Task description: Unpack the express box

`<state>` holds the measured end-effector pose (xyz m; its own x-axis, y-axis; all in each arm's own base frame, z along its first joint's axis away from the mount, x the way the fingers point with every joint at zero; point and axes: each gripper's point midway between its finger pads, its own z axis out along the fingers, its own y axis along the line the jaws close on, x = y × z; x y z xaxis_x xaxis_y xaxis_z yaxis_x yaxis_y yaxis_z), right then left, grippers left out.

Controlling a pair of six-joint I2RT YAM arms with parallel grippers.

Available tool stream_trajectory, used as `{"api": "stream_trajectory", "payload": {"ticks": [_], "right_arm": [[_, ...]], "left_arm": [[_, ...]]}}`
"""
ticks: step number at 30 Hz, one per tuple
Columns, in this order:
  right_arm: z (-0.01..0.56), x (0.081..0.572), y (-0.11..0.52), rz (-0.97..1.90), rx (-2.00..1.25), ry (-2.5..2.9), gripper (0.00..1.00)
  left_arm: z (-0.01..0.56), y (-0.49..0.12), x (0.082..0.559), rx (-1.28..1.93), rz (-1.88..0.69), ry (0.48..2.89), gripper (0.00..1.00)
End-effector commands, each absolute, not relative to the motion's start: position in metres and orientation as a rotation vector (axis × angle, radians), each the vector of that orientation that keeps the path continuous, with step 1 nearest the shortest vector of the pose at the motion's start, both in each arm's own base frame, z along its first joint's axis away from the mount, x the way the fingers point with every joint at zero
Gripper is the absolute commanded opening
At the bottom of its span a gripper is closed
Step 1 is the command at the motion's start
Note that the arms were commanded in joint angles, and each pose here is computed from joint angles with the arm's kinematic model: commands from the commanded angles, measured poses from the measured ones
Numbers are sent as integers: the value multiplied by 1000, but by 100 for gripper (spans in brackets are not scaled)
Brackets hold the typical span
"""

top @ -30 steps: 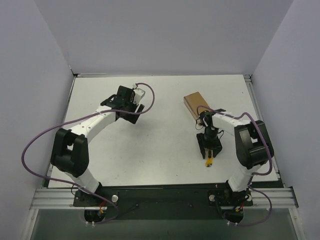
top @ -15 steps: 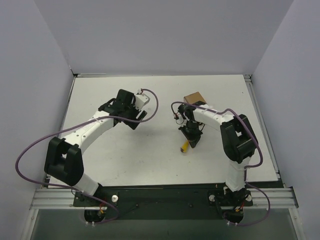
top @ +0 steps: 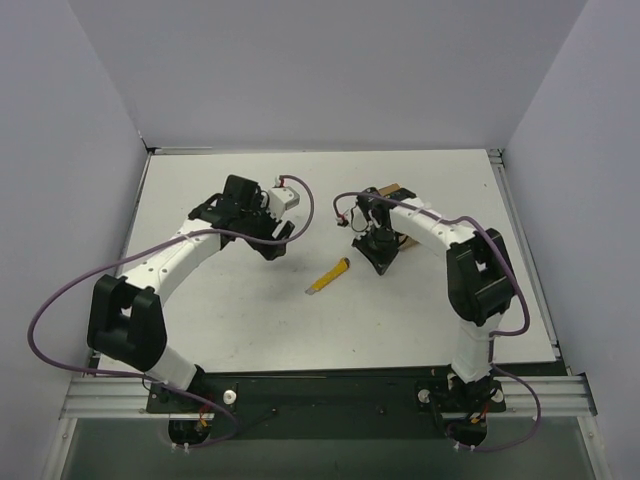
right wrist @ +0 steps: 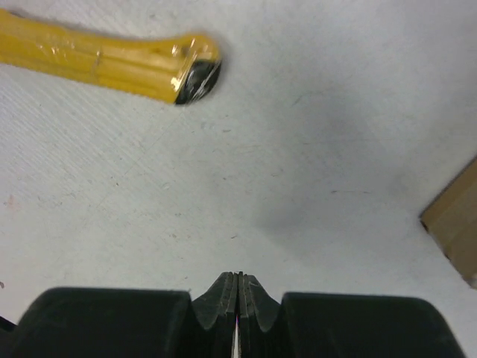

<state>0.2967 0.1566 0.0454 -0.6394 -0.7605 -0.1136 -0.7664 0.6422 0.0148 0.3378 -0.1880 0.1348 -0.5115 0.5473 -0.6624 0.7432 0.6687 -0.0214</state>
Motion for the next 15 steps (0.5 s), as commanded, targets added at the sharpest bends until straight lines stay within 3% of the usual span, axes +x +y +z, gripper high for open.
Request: {"api": "stream_trajectory", "payload": {"ticks": [1,3,4,5,6,7,9,15], "right_arm": [[88,322,148,153,-1107,2730,21],[107,331,158,234,-1151,2633,40],[116,331,172,362,-1296,2502,63],[120,332,177,392,-1392,2409,79],[118,329,180,426,-1469,2337,93],[122,336,190,448,-1576,2177,99],[117,337,199,451,-1674,2071,99],[75,332,232,430,-2032,1765,79]], "left_arm": [[147,-204,352,1026,-486,2182,82],[136,-201,354,1005,-496,2239,81],[132,-200,352,976,-521,2273,81],[128,-193,353,937,-527,2303,81],[127,-191,352,912,-538,2318,81],[127,-187,353,868,-546,2333,81],[130,-173,355,808,-524,2339,81],[142,-139,351,725,-396,2335,80]]}}
